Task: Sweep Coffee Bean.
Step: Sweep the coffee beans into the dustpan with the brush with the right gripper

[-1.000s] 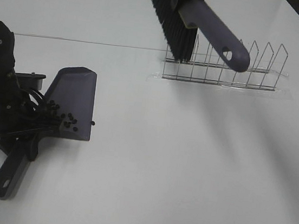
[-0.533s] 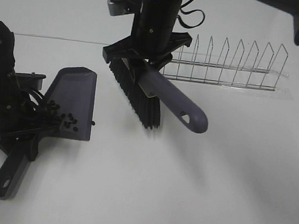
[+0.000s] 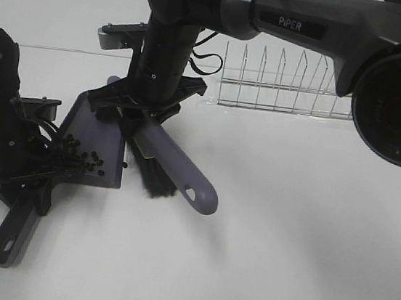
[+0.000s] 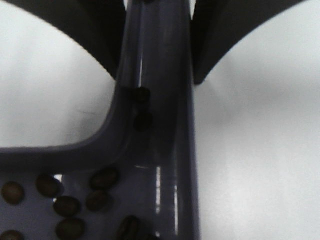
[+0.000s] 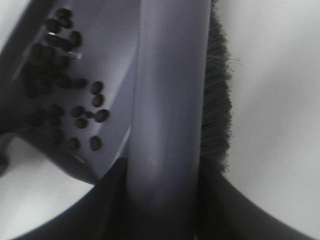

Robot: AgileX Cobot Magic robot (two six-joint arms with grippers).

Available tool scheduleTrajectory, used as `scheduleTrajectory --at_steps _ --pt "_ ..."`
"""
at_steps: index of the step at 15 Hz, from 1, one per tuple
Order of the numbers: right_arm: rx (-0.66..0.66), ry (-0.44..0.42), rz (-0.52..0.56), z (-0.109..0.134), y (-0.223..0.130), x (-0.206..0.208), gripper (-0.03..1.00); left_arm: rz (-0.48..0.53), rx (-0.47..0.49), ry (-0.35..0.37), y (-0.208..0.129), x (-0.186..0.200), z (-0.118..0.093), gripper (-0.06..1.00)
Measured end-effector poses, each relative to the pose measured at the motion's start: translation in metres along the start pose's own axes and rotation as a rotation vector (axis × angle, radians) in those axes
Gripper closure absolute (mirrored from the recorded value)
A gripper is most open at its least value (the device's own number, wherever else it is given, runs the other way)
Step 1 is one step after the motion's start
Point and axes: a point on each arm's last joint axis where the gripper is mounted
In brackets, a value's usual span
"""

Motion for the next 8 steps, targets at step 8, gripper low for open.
scheduleTrajectory --at_steps 8 --pt "0.003 0.044 -0.122 0.009 0.012 0.036 0.59 0.0 0.0 0.0 0.0 0.0 0.0 0.6"
Point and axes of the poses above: a point on each arm's last joint axis where the gripper is mounted, x pointing back along that axis away from the gripper, z along the wrist's bending axis when the last joint is at zero, y = z × x, and after that the axes turned 3 degrees about x, right-handed
